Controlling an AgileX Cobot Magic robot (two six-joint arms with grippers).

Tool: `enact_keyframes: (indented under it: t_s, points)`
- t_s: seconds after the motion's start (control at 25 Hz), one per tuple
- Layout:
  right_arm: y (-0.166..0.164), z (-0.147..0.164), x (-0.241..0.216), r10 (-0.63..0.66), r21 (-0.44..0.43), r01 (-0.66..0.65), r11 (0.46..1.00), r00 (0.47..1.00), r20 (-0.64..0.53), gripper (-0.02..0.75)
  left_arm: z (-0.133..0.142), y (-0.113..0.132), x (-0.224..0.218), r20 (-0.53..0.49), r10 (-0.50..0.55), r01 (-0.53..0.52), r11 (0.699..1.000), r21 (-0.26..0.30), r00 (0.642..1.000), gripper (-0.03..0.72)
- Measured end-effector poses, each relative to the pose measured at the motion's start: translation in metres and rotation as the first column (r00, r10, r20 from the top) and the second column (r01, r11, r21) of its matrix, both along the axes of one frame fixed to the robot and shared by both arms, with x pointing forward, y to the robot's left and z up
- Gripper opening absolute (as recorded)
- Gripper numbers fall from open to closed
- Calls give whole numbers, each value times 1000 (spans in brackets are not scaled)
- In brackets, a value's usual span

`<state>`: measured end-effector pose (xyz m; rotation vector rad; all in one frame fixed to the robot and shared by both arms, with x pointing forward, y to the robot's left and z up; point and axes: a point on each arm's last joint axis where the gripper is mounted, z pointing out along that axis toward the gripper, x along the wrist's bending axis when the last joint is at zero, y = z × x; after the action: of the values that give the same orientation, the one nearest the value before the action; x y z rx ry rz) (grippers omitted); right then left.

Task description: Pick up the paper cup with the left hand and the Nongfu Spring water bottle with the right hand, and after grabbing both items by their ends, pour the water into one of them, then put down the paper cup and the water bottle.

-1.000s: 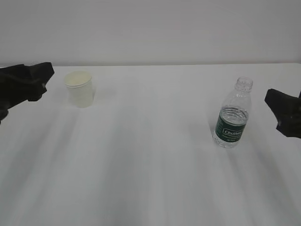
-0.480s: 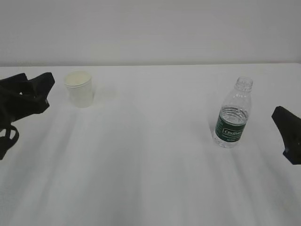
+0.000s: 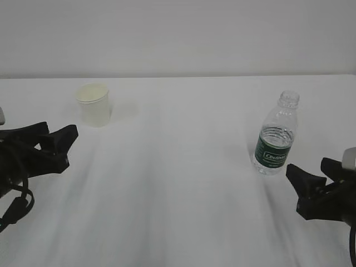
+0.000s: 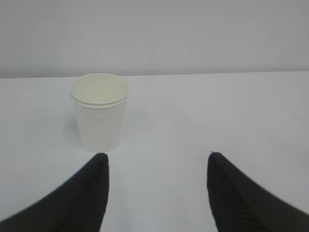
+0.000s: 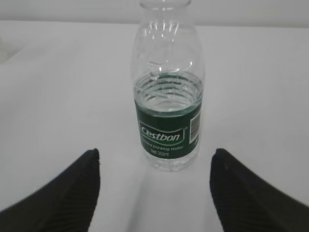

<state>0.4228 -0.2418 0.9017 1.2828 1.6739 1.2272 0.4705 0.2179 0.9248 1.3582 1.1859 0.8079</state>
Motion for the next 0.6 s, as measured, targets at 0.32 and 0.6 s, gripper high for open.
enact_keyframes:
  t_s: [0.32,0.6]
  points:
    - [4,-8,13,-4,-9,4,1000,1000,-18,539,0,-3,-1,5,-32,32,999,8,999,461]
    - [4,-3,24,-35,-11,35,999,999,20,668,0,-5,-1,5,-58,58,998,16,998,461]
